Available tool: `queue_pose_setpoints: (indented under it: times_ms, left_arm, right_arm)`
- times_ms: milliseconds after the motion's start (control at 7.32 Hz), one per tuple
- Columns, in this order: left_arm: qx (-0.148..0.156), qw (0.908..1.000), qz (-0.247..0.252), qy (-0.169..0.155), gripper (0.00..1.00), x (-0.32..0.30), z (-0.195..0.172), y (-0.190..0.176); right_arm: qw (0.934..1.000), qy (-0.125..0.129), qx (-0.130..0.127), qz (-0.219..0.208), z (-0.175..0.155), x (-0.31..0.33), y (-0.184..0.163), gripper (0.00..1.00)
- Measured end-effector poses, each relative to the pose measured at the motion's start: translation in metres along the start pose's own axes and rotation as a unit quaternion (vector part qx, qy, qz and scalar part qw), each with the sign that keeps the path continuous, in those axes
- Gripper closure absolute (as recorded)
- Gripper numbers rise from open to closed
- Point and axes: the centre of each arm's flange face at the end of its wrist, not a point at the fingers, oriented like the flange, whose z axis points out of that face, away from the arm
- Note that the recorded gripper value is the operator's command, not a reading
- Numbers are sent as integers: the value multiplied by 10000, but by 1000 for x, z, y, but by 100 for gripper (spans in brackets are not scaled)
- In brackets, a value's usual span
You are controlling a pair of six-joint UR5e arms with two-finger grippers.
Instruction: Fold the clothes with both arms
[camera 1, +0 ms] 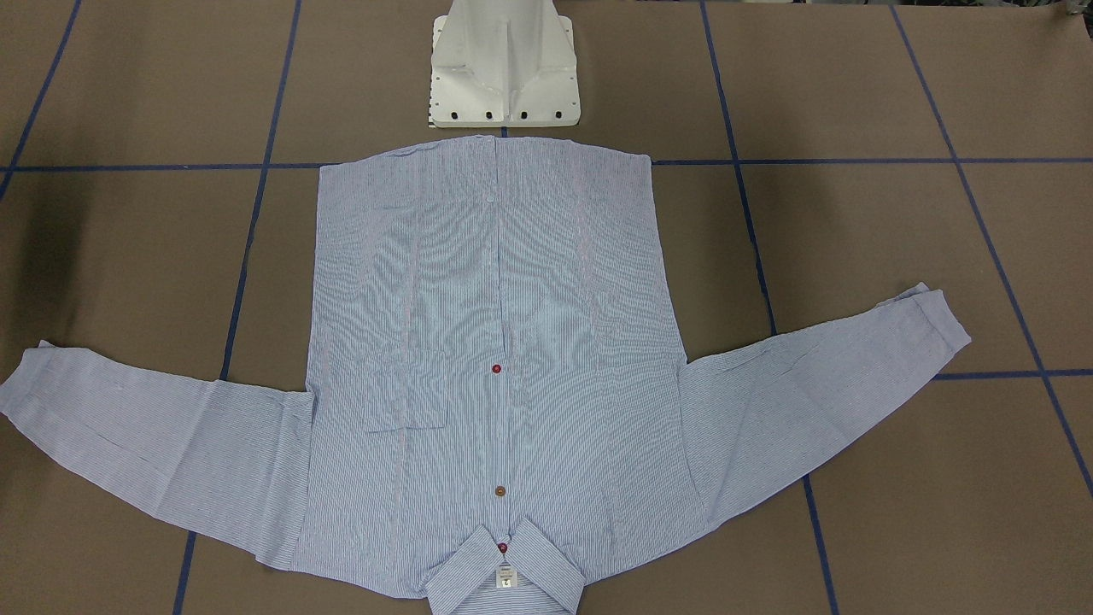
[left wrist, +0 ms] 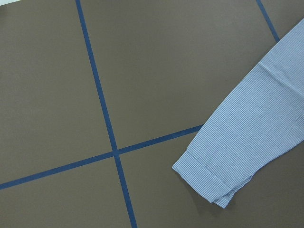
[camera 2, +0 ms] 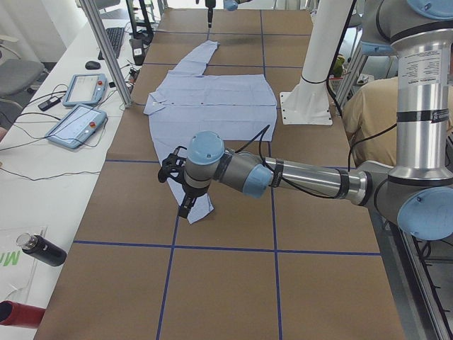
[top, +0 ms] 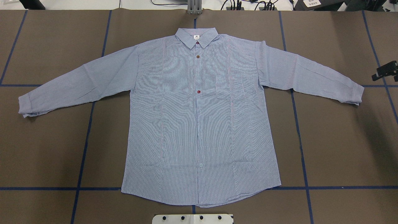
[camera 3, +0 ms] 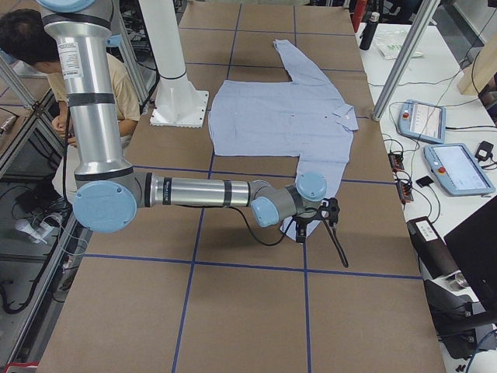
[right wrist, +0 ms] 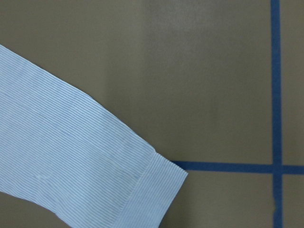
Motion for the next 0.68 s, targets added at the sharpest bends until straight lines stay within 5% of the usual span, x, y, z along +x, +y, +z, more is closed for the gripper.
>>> queue_pose_setpoints:
  times_ms: [273, 683]
  left_arm:
    - [6, 10000, 14, -3, 0, 0, 0, 0]
    - [32, 10000, 31, -8, 0, 3, -3, -2]
  right_arm:
    - [9938, -88, -196, 1093, 28, -20, 10, 5]
    - [9822, -62, -318, 1848, 61, -13, 13, 7]
